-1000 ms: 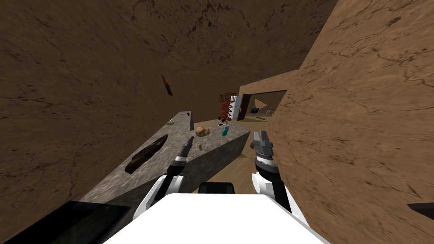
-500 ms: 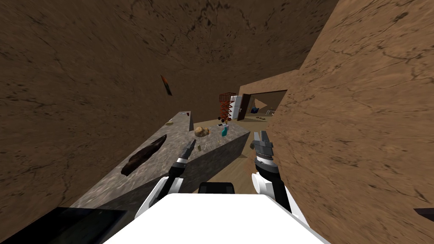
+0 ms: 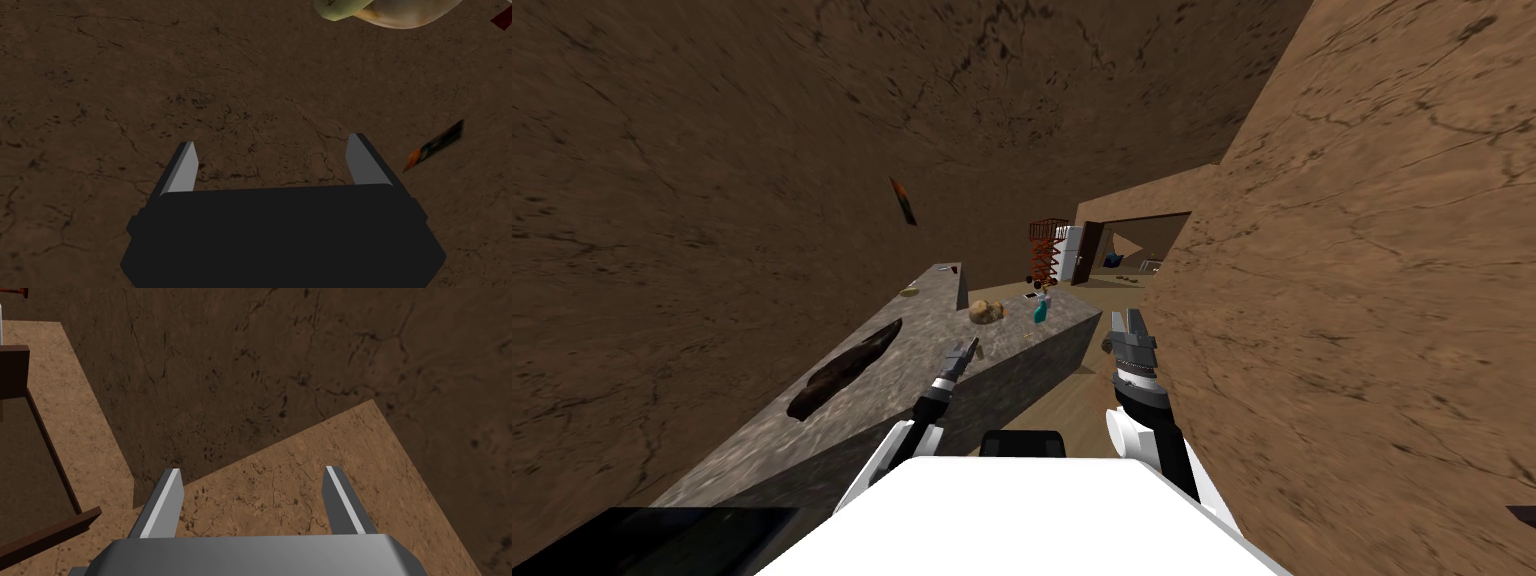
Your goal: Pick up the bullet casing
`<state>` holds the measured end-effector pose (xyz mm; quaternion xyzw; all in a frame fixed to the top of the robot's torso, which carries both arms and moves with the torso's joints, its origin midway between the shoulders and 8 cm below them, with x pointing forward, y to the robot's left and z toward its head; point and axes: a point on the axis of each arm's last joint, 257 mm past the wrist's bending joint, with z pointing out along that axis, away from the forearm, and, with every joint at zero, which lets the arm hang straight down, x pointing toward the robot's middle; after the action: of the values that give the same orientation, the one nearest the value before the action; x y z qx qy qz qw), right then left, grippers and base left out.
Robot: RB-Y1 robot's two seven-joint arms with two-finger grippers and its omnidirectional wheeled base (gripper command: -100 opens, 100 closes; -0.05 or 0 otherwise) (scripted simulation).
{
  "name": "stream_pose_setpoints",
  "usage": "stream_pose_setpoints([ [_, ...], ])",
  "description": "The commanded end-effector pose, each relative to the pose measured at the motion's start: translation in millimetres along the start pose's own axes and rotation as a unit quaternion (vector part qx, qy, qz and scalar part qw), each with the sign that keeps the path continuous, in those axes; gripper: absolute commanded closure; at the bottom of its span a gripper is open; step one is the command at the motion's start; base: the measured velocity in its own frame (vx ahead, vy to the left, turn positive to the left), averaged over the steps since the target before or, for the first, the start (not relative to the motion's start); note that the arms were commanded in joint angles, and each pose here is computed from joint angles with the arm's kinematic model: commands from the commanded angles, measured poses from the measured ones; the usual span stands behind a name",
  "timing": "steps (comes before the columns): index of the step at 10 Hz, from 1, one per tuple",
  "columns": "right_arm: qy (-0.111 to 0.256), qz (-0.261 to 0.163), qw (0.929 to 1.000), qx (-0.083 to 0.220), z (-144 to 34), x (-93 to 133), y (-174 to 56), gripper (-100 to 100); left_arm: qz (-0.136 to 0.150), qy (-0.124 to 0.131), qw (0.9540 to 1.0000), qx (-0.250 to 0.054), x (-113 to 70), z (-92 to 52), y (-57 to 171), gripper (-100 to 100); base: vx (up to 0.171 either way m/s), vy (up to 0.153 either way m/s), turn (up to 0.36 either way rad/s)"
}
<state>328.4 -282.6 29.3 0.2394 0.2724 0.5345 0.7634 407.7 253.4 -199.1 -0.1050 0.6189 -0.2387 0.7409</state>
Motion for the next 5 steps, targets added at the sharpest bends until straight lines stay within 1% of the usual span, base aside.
stream_pose_setpoints([
  [1, 0.000, 0.000, 1.0000, 0.000, 0.0, 0.0, 0.0, 0, 0.032, 0.019, 0.9993, -0.003, 14.9, -3.0, 8.2, -100, 0.022, -0.025, 0.001],
  [3, 0.000, 0.000, 1.0000, 0.000, 0.0, 0.0, 0.0, 0, 0.068, 0.042, 0.9968, -0.006, 32.5, -8.7, 18.8, -100, 0.012, -0.018, 0.020],
  [5, 0.000, 0.000, 1.0000, 0.000, 0.0, 0.0, 0.0, 0, 0.103, 0.065, 0.9925, -0.008, 48.9, -15.0, 29.2, -100, 0.008, -0.012, 0.017],
])
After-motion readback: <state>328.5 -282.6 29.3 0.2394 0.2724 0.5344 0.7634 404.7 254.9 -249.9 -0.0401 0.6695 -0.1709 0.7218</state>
